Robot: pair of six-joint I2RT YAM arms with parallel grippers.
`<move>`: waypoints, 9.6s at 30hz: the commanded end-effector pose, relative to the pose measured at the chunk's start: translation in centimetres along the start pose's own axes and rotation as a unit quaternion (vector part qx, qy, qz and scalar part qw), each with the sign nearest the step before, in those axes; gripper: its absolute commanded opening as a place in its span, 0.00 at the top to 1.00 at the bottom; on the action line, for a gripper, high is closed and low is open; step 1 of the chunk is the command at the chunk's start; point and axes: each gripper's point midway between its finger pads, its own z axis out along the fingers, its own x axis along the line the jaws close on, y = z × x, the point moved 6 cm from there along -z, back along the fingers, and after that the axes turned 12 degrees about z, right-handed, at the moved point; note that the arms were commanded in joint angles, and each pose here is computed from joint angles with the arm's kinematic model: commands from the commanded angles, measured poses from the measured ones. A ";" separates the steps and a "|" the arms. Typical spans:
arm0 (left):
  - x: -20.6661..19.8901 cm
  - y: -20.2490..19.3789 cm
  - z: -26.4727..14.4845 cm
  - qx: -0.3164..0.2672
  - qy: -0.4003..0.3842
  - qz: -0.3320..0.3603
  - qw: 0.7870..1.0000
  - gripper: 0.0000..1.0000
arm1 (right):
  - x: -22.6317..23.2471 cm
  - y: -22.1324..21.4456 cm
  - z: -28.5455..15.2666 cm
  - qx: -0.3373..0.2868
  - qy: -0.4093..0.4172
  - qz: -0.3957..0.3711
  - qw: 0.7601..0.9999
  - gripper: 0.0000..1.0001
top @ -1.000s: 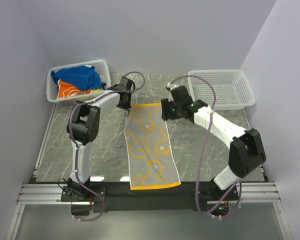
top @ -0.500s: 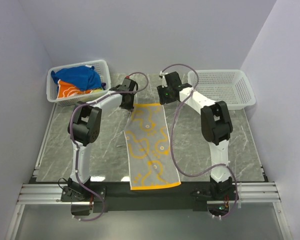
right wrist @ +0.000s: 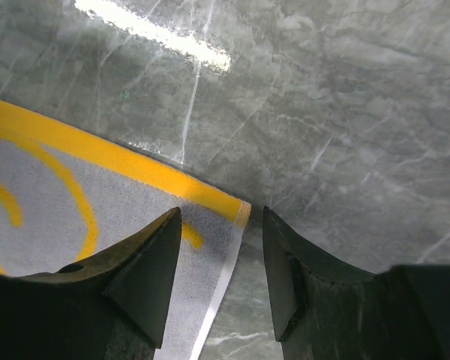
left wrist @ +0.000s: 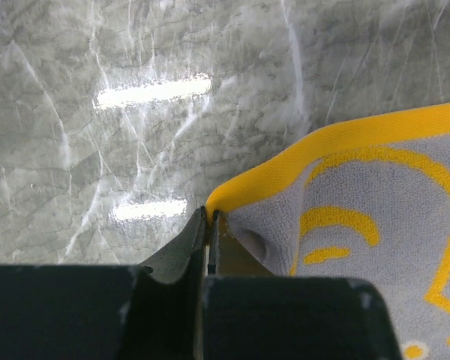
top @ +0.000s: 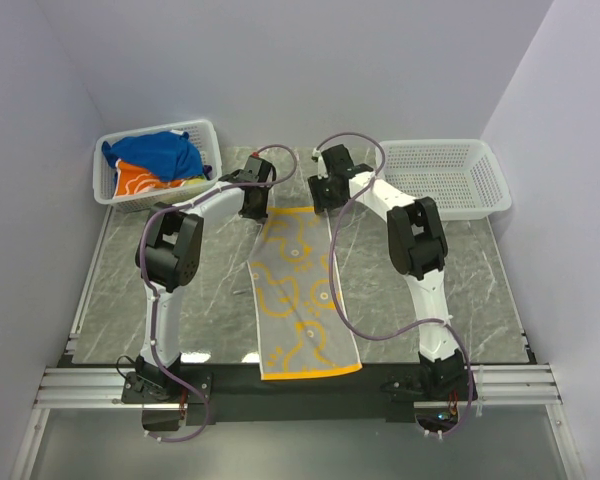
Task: Fold and stack the towels
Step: Fold the towel
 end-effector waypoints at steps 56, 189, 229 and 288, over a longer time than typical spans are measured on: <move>8.6 15.2 -5.8 -0.236 0.097 -0.016 0.967 1.00 | -1.7 15.1 -10.7 -0.277 -0.049 -0.078 0.956 1.00; -2.3 -22.2 -12.4 0.091 -0.048 -0.203 0.974 0.88 | -0.7 -22.6 -12.6 0.032 0.020 0.191 0.981 0.88; -5.7 -22.5 -13.3 0.067 -0.114 -0.272 0.953 0.82 | 2.5 -25.3 -13.0 0.046 0.065 0.213 0.974 0.73; -6.2 -6.0 -12.6 -0.166 -0.182 -0.307 0.919 0.51 | 7.4 -7.8 -12.3 -0.141 0.274 0.257 0.916 0.30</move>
